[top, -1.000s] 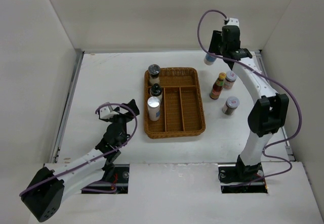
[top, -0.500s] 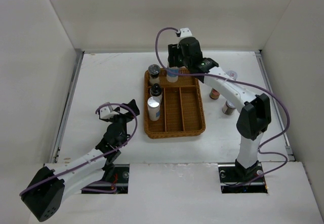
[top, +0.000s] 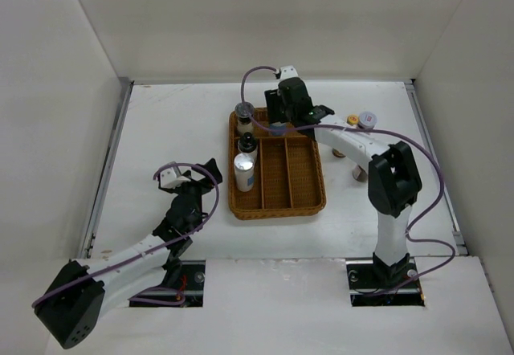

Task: Organize the condiment bottles

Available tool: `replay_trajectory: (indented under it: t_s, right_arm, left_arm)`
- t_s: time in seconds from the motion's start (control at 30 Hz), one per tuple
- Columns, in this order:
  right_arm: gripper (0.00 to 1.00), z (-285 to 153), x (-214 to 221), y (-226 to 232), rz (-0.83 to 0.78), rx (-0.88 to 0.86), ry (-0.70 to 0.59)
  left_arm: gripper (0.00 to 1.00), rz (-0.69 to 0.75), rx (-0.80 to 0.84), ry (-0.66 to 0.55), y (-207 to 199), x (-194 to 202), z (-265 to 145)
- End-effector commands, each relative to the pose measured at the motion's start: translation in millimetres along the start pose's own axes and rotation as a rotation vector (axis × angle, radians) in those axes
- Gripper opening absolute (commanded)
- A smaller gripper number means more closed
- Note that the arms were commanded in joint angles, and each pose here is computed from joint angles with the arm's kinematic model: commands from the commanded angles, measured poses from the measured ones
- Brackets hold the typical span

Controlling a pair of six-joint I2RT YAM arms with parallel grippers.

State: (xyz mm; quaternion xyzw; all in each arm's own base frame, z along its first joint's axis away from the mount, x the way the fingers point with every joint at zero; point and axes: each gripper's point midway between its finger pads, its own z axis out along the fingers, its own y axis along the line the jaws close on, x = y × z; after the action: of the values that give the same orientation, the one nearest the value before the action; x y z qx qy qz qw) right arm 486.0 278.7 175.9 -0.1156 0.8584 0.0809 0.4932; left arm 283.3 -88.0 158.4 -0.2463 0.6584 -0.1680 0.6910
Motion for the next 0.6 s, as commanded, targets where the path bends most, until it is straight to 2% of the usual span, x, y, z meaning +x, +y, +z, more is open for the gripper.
replay_trajectory:
  t_s: [0.0,0.1,0.13,0.17,0.27,0.4,0.57]
  right_arm:
    - [0.68,1,-33,17,0.016,-0.020,-0.136]
    - [0.77,-4,-36,17,0.014,-0.018,-0.146]
    - [0.86,-18,-52,15,0.030,-0.019,-0.183]
    - [0.86,-18,-52,15,0.030,-0.019,-0.183]
    - [0.98,-46,-70,4,0.044,0.012,-0.235]
    - [1.00,-94,-85,-20,0.073,0.065,-0.311]
    - [1.00,-148,-64,-106,0.176,0.287,-0.395]
  left_arm:
    - [1.00,-0.055,0.028,-0.027,-9,-8,1]
    - [1.00,-0.052,0.026,-0.024,-9,-7,1]
    - [1.00,-0.052,0.027,-0.022,-8,-6,1]
    - [1.00,-0.052,0.027,-0.022,-8,-6,1]
    - [1.00,-0.051,0.026,-0.021,-9,-6,1]
    - [1.00,-0.050,0.031,-0.014,-9,-4,1]
    - [1.00,-0.046,0.033,-0.009,-10,-3,1]
